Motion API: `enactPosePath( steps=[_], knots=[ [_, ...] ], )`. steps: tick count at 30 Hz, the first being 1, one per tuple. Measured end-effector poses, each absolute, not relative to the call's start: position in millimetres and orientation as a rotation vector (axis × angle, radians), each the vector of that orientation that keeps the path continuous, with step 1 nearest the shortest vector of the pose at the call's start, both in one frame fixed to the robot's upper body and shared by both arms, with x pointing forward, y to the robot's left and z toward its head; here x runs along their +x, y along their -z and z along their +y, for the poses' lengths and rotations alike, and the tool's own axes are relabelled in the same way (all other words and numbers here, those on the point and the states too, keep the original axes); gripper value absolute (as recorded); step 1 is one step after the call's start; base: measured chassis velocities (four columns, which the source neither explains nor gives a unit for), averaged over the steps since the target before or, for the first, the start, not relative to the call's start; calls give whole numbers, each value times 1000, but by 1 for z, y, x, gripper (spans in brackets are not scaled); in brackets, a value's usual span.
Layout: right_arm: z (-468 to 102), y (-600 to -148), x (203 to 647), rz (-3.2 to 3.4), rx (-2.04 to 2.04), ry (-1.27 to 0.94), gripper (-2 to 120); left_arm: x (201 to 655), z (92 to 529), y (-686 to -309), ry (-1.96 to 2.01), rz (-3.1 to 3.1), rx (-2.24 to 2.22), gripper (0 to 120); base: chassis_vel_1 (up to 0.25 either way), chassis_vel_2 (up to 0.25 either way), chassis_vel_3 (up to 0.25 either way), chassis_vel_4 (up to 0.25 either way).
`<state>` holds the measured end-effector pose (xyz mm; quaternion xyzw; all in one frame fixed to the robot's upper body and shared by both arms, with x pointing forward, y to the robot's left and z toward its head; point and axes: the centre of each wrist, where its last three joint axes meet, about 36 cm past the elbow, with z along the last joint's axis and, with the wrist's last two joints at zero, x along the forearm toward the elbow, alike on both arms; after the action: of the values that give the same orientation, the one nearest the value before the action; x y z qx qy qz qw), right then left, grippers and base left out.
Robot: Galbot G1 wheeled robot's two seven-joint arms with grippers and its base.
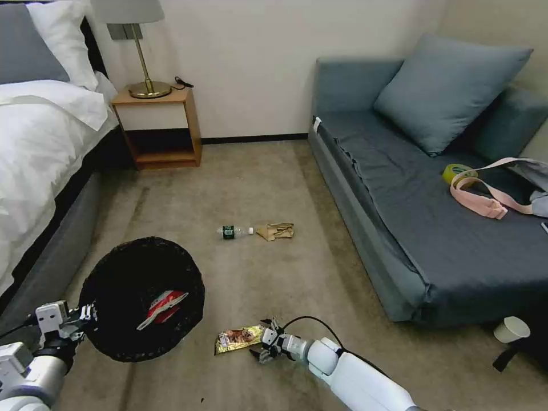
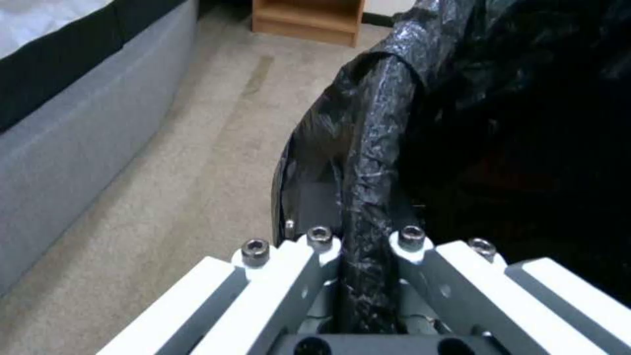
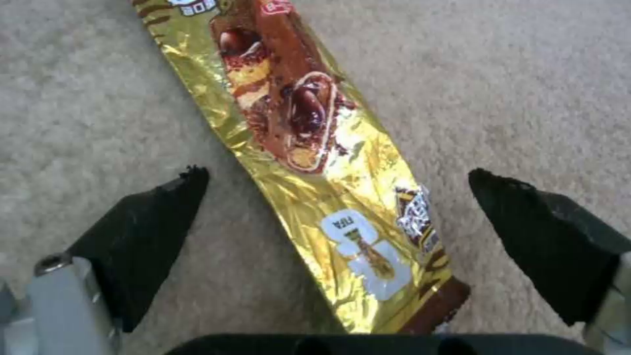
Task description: Pick up the trash bin, then pick up the garbage on the floor and place it into the trash bin.
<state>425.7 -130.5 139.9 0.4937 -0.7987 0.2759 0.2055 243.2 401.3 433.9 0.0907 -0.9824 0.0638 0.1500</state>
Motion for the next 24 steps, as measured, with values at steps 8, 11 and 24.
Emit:
enactPosePath(
  steps=[8,11,24],
  knots=[
    [-137,-136,436,-2232,1358,-774,100,240,395,-430,-185,-2817,265,1,0,0,0,0],
    [-138,-136,440,-2231,1353,-776,94,240,393,-430,-188,-2819,266,1,0,0,0,0],
    [-142,-133,444,-2213,1381,-773,56,237,387,-430,-196,-2823,284,1,0,0,0,0]
  ],
)
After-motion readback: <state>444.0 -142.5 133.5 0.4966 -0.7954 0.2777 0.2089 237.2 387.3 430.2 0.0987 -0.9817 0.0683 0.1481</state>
